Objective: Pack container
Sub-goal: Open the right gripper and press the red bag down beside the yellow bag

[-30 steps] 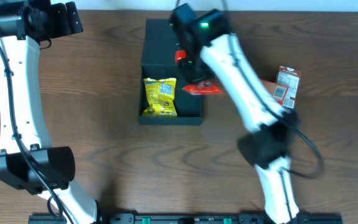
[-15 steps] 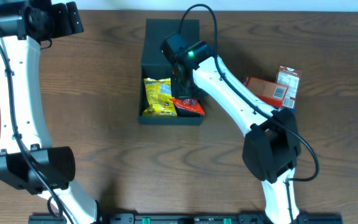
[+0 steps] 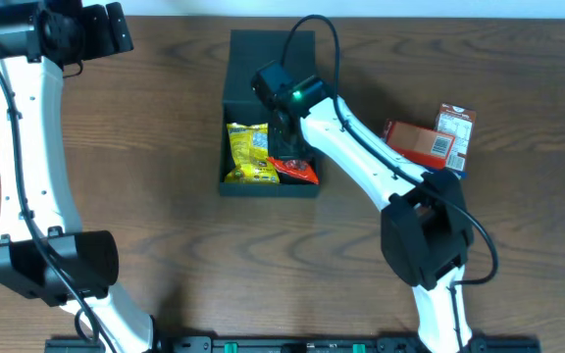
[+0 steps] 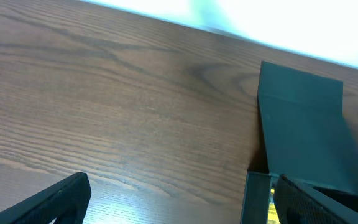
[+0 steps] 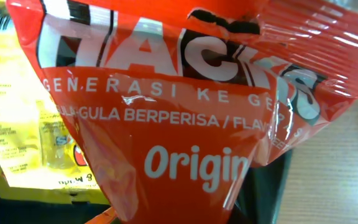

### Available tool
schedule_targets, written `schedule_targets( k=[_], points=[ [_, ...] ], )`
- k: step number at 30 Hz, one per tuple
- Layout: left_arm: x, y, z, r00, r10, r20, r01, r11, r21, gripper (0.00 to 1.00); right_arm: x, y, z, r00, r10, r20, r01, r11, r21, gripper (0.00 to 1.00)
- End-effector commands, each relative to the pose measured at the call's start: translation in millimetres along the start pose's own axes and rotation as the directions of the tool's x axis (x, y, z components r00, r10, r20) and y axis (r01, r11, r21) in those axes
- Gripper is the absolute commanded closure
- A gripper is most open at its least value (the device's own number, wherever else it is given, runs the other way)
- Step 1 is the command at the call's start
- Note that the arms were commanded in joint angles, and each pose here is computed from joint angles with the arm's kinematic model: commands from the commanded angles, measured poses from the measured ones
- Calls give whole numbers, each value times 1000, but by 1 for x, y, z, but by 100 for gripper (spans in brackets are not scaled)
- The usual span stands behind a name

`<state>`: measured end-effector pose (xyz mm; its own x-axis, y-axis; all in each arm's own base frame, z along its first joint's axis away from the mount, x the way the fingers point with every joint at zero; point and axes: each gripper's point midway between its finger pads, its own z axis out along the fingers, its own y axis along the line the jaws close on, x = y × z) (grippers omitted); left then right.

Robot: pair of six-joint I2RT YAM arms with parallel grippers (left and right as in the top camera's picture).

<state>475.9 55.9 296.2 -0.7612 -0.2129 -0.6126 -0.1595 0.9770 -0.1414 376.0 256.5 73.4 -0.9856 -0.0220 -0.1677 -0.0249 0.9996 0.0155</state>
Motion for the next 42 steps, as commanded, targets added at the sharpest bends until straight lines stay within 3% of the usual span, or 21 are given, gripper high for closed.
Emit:
schedule_targets(
  k=[1,16,18,19,21,22,25,26,27,28,30,33,42],
  points=[
    [1,2,4,1000,-11,-9,11,1000,9,5,2,2,-4,996,-85,12,85,996,4,98],
    [1,2,4,1000,-11,-8,11,1000,9,5,10,-6,22,995,-85,-51,88,995,51,98],
    [1,2,4,1000,-11,-8,11,1000,9,5,7,-5,22,994,-97,-40,99,994,44,65],
    [1,2,4,1000,-11,-8,11,1000,9,5,6,-4,21,994,-105,-34,106,994,39,39],
    [1,2,4,1000,-11,-8,11,1000,9,5,1,-2,17,994,-107,-20,107,994,32,8],
    [1,2,4,1000,-11,-8,11,1000,9,5,-4,0,11,994,-111,-6,111,994,23,1],
    [1,2,4,1000,-11,-8,11,1000,9,5,-25,7,-19,994,-95,58,96,995,-9,1],
    [1,2,4,1000,-11,-8,11,1000,9,5,-33,10,-30,992,-90,85,92,995,-23,1],
    [1,2,4,1000,-11,-8,11,1000,9,5,-39,12,-38,990,-91,105,95,995,-33,9],
    [1,2,4,1000,-11,-8,11,1000,9,5,-47,15,-48,986,-97,134,104,994,-47,25],
    [1,2,4,1000,-11,-8,11,1000,9,5,-56,19,-60,980,-99,172,111,992,-66,97],
    [1,2,4,1000,-10,-8,10,1000,8,5,-53,22,-59,979,-131,159,144,987,-77,99],
    [1,2,4,1000,-10,-8,10,1000,8,5,1,10,-9,981,-186,-57,181,981,-76,99]
  ],
)
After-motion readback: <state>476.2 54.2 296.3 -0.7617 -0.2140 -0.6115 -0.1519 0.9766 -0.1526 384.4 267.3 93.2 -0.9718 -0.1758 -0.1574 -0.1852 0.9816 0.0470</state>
